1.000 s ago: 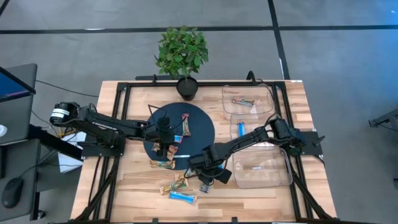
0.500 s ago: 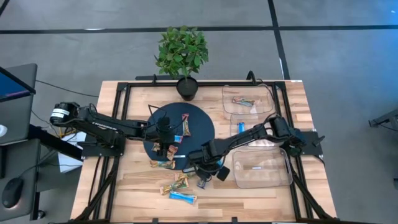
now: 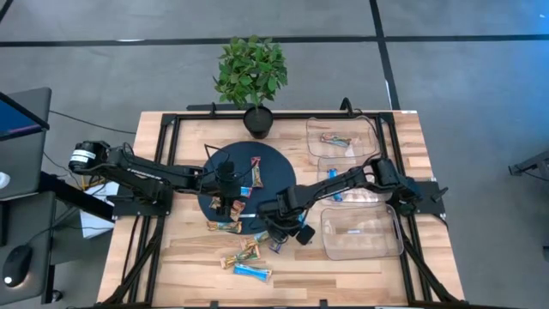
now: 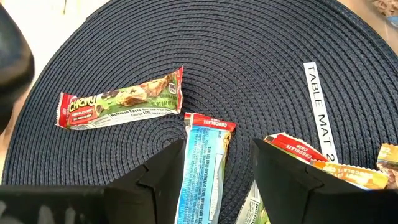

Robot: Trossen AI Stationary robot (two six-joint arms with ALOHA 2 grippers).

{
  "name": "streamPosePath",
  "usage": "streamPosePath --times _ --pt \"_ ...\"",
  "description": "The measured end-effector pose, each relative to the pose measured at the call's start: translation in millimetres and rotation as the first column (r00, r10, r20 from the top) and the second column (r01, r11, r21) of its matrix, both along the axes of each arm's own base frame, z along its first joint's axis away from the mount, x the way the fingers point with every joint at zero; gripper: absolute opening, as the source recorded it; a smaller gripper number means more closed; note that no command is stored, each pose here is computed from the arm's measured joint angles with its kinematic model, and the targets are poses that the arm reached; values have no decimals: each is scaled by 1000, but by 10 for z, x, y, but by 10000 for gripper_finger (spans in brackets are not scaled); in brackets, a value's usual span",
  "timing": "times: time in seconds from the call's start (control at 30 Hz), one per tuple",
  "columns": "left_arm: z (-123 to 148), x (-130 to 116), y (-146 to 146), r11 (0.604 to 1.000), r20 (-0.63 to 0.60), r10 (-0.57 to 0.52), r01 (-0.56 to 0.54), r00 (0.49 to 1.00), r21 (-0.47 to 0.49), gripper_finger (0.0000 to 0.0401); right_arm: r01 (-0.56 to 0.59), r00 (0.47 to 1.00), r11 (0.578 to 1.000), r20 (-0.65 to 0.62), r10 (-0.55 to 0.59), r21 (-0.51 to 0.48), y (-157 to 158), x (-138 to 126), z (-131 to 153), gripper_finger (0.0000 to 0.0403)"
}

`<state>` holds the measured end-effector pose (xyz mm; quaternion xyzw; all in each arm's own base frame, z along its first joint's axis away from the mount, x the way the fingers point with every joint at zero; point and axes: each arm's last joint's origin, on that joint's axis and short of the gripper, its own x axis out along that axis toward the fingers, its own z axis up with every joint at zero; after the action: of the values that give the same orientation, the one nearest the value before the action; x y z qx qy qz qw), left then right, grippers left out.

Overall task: Pick and place Granola Bars by type
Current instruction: Put the blue granola bar into the middle transparent bin

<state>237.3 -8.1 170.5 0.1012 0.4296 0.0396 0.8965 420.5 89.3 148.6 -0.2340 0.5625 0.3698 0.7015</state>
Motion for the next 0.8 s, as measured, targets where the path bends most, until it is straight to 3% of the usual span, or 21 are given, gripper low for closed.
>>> streamPosePath --times 0.8 --pt "0 0 0 1000 0 0 0 1000 0 180 25 1000 1000 -3 -25 5 3 3 -1 103"
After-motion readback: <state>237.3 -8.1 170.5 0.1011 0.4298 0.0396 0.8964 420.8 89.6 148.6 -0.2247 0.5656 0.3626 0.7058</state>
